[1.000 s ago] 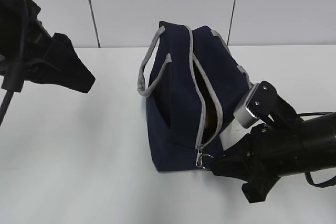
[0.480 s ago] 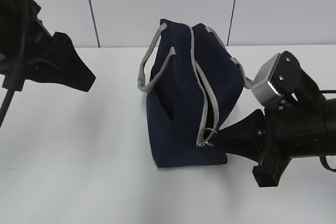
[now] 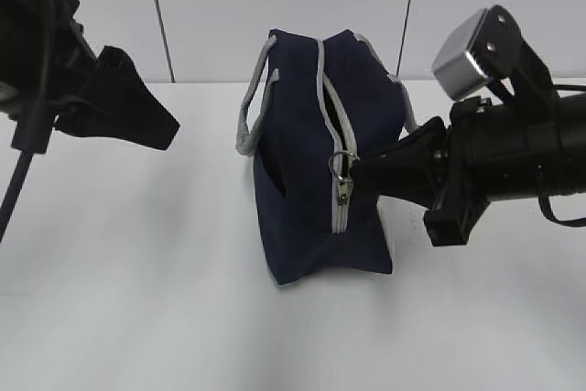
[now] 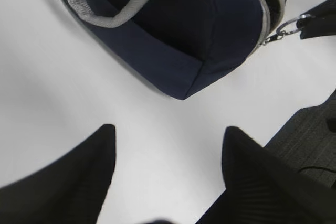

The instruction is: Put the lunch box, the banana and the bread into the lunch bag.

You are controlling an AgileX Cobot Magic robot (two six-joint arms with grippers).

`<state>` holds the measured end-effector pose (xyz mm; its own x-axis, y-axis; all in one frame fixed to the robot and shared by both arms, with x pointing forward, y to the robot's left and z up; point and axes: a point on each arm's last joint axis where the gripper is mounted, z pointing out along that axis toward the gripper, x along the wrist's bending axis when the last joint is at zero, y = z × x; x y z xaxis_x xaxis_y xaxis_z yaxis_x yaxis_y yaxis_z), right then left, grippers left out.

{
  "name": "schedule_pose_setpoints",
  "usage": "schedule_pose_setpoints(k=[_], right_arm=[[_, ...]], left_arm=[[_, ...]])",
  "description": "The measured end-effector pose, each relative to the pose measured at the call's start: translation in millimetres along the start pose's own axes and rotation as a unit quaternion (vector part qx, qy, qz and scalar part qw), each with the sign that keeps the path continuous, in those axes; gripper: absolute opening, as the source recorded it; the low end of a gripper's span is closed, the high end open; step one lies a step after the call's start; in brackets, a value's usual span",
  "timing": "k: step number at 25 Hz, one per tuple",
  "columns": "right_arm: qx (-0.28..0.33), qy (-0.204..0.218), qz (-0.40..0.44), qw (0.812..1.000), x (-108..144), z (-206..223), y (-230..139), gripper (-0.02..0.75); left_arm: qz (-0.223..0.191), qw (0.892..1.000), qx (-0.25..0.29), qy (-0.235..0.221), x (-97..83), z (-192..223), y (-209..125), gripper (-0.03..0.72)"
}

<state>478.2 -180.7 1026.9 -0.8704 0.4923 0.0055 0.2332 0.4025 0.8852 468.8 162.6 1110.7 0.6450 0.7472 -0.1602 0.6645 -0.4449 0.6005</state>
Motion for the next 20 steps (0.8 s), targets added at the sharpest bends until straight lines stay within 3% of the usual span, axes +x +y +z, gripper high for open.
schedule_pose_setpoints(k=[20], right_arm=[[-0.058,-0.022,-0.019,0.998,-15.0,-9.4,50.5,0.000]], left_arm=[[0.001,0.997,-0.070,-0.026,-6.9,-7.0,10.8,0.445]])
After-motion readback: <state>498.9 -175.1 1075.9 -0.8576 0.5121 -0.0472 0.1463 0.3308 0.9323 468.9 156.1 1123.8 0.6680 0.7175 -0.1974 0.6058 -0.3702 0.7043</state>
